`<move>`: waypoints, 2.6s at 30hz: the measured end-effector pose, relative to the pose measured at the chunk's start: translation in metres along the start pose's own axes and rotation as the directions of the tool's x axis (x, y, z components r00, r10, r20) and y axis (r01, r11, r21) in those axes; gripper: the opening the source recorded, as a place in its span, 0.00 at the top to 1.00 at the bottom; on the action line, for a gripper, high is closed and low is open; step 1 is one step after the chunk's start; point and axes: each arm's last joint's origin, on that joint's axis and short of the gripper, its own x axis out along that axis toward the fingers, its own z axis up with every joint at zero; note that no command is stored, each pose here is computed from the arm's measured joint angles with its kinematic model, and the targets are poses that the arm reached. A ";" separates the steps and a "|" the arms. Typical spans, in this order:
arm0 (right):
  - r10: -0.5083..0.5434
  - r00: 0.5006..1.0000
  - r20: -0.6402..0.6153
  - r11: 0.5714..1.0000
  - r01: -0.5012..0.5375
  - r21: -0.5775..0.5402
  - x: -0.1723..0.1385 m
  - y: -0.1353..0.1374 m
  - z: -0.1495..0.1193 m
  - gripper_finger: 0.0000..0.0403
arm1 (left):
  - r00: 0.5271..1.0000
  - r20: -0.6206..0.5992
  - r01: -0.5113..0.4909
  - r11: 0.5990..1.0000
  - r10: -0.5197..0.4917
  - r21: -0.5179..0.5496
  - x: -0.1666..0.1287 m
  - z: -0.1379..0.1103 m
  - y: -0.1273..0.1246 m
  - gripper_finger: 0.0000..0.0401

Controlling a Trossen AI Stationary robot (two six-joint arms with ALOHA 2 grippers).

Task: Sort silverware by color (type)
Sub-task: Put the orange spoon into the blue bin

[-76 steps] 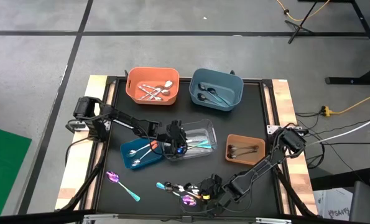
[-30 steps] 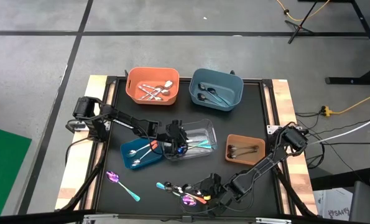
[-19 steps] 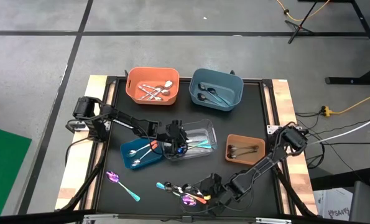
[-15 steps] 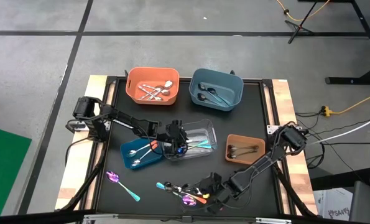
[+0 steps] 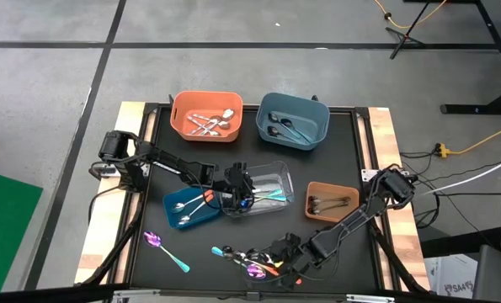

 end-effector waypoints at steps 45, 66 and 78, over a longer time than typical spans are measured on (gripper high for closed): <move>-0.066 0.995 -0.076 0.997 0.070 0.045 0.007 -0.008 -0.006 0.77 | 1.000 -0.001 0.001 1.000 -0.001 -0.001 0.000 0.000 0.000 0.83; -0.124 0.959 -0.257 0.990 0.138 0.037 -0.008 -0.019 0.000 0.77 | 1.000 0.000 0.001 1.000 -0.001 -0.009 0.000 0.000 0.000 0.83; -0.155 0.949 -0.276 0.984 0.173 0.042 -0.009 -0.022 -0.002 0.82 | 1.000 0.000 0.001 1.000 -0.001 -0.024 0.000 0.000 0.000 0.83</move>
